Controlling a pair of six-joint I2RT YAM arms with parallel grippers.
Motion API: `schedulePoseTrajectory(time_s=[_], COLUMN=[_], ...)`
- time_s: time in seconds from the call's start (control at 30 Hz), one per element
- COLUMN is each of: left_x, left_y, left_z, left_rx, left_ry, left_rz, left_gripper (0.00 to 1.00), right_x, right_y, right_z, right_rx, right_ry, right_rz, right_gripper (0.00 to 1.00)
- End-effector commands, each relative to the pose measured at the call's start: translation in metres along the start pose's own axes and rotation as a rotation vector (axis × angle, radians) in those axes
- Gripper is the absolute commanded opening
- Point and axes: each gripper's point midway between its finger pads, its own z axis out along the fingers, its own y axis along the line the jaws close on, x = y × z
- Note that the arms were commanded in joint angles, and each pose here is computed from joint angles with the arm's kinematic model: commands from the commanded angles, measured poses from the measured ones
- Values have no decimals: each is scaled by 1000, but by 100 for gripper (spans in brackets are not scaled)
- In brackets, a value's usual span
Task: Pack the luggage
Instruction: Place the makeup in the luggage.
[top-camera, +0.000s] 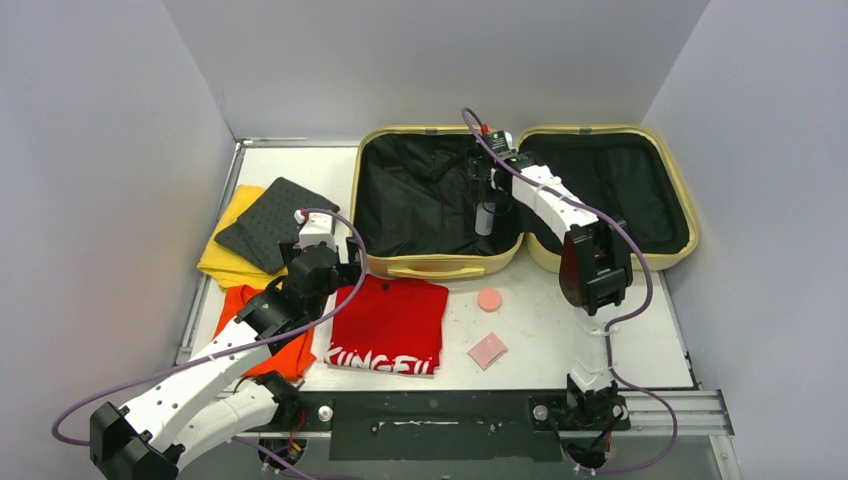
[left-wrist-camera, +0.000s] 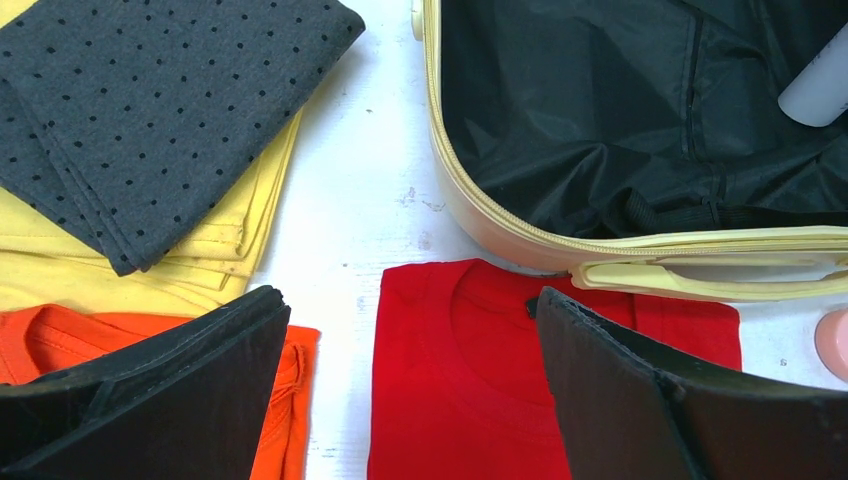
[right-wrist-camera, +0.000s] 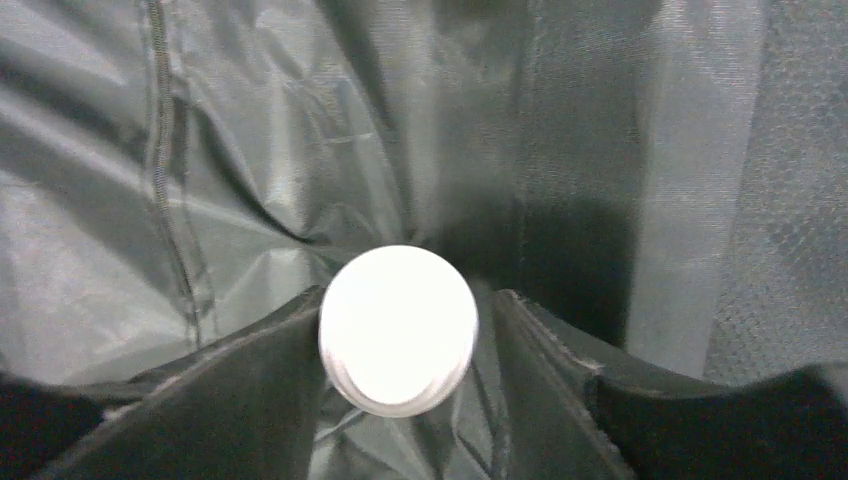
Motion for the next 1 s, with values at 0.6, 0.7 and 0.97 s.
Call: schedulePoseTrajectory(time_s=[0.6, 0.7, 0.97], left_x=[-23, -22, -21], left_y=[-8, -9, -10], left_z=[-4, -4, -3], left_rx=[27, 27, 31], left_ry=[-52, -50, -47], left_rz=[-33, -33, -31], left_gripper=[93, 93, 93], right_x=[-37, -44, -80], right_y=[-21, -19, 20], right_z=[29, 21, -2], right_rx=[79, 69, 9], right_ry=[-81, -117, -291], right_rz=[67, 77, 3], right_gripper=[63, 63, 65])
